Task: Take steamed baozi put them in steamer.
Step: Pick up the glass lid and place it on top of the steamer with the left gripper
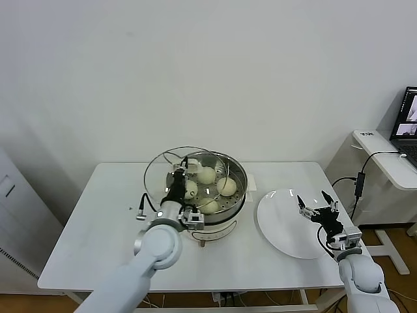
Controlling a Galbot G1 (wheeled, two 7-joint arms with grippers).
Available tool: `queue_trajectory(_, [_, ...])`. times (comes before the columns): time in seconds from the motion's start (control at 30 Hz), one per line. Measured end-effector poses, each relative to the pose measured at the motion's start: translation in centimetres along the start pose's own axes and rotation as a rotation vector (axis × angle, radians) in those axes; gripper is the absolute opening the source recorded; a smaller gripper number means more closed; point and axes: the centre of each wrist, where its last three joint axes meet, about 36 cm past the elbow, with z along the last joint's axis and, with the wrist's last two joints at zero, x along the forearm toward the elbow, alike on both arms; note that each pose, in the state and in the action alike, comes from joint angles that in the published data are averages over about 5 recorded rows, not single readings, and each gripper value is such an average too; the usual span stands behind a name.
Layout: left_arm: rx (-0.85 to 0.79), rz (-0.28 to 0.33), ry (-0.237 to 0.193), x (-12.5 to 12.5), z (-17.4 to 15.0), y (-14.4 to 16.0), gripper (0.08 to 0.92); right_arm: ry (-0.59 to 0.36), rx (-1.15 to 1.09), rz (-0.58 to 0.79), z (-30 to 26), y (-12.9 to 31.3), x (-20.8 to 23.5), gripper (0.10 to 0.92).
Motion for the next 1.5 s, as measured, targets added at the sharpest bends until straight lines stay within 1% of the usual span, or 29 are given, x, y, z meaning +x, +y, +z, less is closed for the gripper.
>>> queue_trajectory(0.4, [0.004,-0.007,-0.036,-1.0,-2.6,-0.9,0.104,0.008,-0.007,0.003,0.5,0.2,-0.1,0.823])
queue_trajectory(0.77, [0.007,-0.008,-0.065,-1.8,-3.9,-1.6,0.104,0.018,-0.004,0.014,0.9,-0.1,0.3,0.823])
queue_trajectory(1.17, [0.005,0.014,-0.073,-2.2,-4.0,-2.5,0.104,0.021,-0.007,0.02,1.1,-0.1,0.8,0.823])
queue_trajectory(1.5, [0.009,0.02,-0.076,-2.2,-3.9,-2.9,0.104,0.021,-0.008,0.021,1.1,0.0,1.2,0.823])
